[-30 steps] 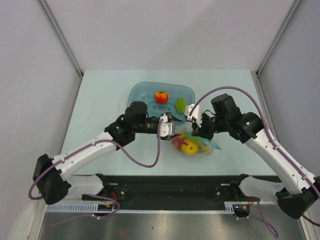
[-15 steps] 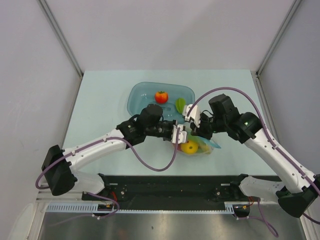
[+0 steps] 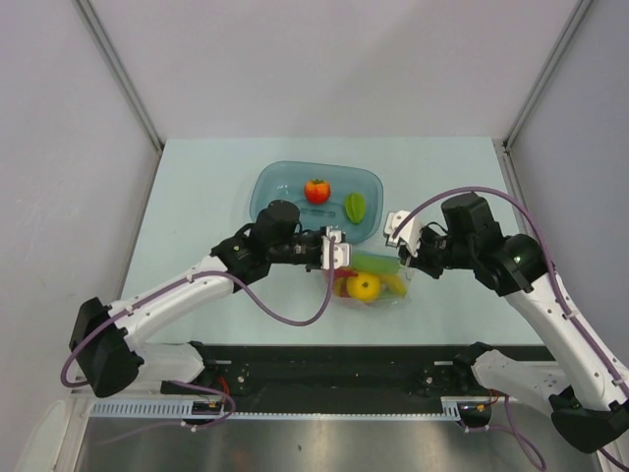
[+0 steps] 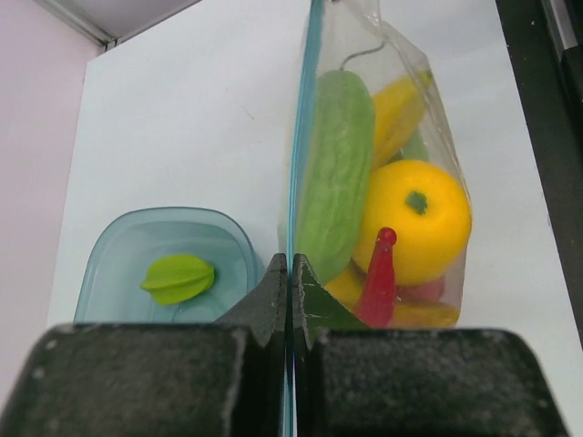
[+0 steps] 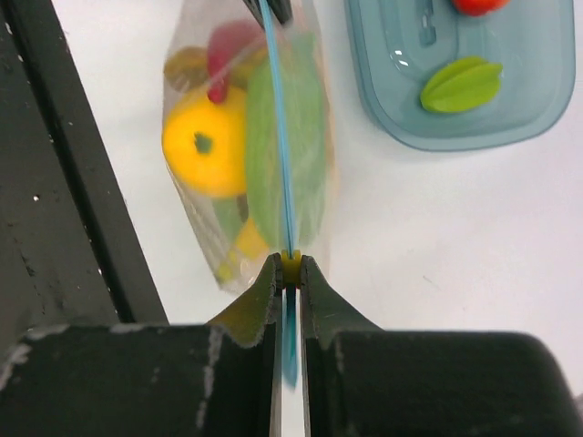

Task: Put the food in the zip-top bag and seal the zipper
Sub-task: Zip the zipper food storage bag at the center of the board, then place the zipper food storage bag at the center of the board.

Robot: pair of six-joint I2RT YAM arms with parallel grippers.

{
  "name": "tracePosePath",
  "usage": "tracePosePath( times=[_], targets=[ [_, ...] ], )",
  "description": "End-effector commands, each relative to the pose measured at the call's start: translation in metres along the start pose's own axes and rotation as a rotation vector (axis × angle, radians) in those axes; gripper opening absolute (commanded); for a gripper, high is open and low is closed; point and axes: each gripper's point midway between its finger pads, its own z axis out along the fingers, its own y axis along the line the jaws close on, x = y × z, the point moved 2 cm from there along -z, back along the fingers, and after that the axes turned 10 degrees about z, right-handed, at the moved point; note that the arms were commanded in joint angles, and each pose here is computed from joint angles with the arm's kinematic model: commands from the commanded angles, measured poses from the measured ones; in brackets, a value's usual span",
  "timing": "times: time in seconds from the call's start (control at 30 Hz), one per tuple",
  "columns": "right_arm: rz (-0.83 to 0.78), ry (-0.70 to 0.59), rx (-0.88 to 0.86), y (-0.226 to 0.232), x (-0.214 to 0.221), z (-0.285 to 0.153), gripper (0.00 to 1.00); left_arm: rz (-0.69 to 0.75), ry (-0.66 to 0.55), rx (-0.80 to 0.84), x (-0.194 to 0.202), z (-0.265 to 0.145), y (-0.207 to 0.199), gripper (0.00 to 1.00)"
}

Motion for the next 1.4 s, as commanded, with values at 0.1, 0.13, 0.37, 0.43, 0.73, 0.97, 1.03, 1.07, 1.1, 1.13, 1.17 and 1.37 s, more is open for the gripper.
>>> tracePosePath(
  times=[0.1,0.13,0.37,0.43,0.73,0.97,1.03,1.07,1.1,1.13,1.17,1.37],
  targets=[
    [-0.007,0.088,0.075,-0.004,0.027,-0.035,0.0,0.005,0.072,-0.113,0.005,-0.04,0.011,0.0],
    [-0.004,0.09,0.074,-0.004,0.028,-0.035,0.0,0.007,0.07,-0.122,0.003,-0.045,0.01,0.0],
    [0.033,0.047,0.048,-0.003,0.016,-0.027,0.13,-0.049,0.086,-0.156,-0.007,-0.072,0.011,0.0],
    [0.066,0.015,0.051,-0.005,0.005,-0.024,0.41,-0.067,0.081,-0.166,-0.014,-0.083,0.014,0.0],
    [0.233,-0.016,0.062,-0.016,-0.007,0.004,1.0,-0.122,0.24,-0.32,-0.005,-0.183,0.025,0.0],
    [0.335,-0.02,0.025,-0.013,-0.009,0.017,1.0,-0.126,0.378,-0.485,0.037,-0.245,0.069,0.0],
    [0.342,-0.023,0.025,-0.013,-0.008,0.017,1.0,-0.139,0.431,-0.564,0.064,-0.272,0.097,0.0],
    [0.344,-0.025,0.023,-0.012,-0.009,0.017,1.0,-0.139,0.419,-0.567,0.072,-0.277,0.107,0.0],
    [0.344,-0.026,0.022,-0.012,-0.009,0.017,1.0,-0.125,0.444,-0.618,0.077,-0.297,0.123,0.0],
    [0.343,-0.023,0.023,-0.012,-0.009,0.017,1.0,-0.155,0.45,-0.61,0.103,-0.3,0.137,0.0],
    [0.344,-0.022,0.024,-0.013,-0.009,0.017,1.0,-0.163,0.447,-0.616,0.112,-0.309,0.146,0.0],
    [0.353,-0.019,0.038,-0.012,-0.01,0.011,1.0,-0.207,0.453,-0.608,0.175,-0.344,0.227,0.0]
  ],
)
